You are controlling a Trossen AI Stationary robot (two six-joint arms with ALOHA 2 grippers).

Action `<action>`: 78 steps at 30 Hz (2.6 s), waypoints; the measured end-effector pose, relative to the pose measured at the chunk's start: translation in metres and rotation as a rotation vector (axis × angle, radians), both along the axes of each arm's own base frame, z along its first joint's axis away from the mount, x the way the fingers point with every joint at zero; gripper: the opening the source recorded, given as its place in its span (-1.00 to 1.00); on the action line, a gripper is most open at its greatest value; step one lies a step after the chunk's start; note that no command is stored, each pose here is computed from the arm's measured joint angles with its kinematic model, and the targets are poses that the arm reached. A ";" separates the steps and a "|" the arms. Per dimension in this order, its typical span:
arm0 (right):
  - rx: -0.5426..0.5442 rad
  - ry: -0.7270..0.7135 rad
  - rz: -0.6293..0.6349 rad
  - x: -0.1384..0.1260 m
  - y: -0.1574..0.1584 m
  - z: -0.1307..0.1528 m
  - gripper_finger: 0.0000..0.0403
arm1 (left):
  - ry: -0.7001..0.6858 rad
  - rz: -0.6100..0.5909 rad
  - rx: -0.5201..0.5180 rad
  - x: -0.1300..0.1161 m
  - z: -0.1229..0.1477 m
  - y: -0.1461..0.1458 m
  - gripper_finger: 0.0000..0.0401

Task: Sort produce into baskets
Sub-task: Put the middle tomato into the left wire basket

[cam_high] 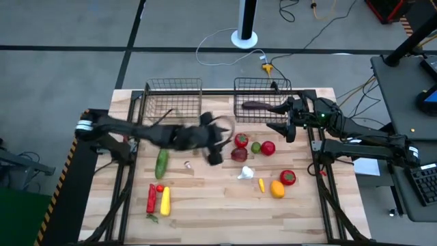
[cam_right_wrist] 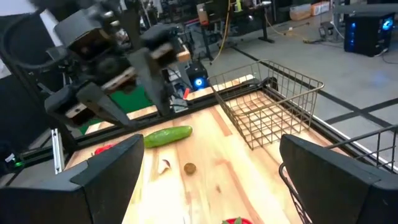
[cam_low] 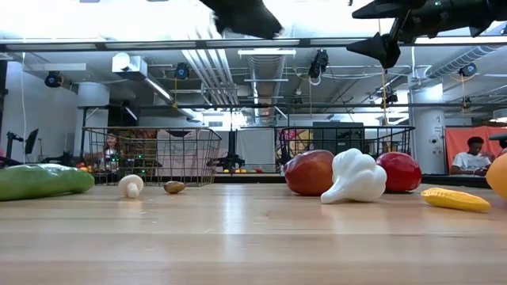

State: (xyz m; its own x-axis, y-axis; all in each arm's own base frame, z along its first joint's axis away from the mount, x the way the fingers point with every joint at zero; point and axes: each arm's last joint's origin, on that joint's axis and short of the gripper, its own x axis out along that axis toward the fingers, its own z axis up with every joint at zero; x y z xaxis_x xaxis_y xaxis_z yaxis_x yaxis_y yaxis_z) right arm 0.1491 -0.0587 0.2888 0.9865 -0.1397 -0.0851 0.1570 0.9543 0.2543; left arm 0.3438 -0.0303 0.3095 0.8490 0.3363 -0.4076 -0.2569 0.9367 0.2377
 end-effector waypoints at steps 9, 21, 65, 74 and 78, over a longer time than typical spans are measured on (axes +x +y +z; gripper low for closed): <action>0.237 0.004 -0.068 0.002 -0.002 -0.005 0.83 | -0.048 -0.014 -0.148 -0.066 -0.021 -0.039 -0.16; 0.564 0.222 0.051 0.026 0.001 -0.036 0.83 | -0.007 -0.094 -0.135 -0.097 -0.042 -0.047 -0.16; 0.042 1.316 -0.102 0.063 0.065 -0.065 0.83 | -0.150 -0.028 -0.239 -0.126 -0.047 -0.032 -0.16; -0.024 1.228 -0.094 0.056 0.064 -0.092 0.83 | -0.162 -0.029 -0.236 -0.126 -0.045 -0.032 -0.16; -0.037 1.184 -0.081 0.057 0.065 -0.102 0.83 | -0.169 -0.013 -0.228 -0.126 -0.045 -0.031 -0.16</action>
State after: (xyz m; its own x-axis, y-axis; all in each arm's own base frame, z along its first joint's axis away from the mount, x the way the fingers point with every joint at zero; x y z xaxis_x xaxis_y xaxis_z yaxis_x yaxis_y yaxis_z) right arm 0.2062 0.0062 0.1872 0.2844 -0.2194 -0.9333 0.3364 0.9344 -0.1172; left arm 0.2182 -0.0615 0.2646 0.9149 0.2408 -0.3240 -0.2627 0.9645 -0.0251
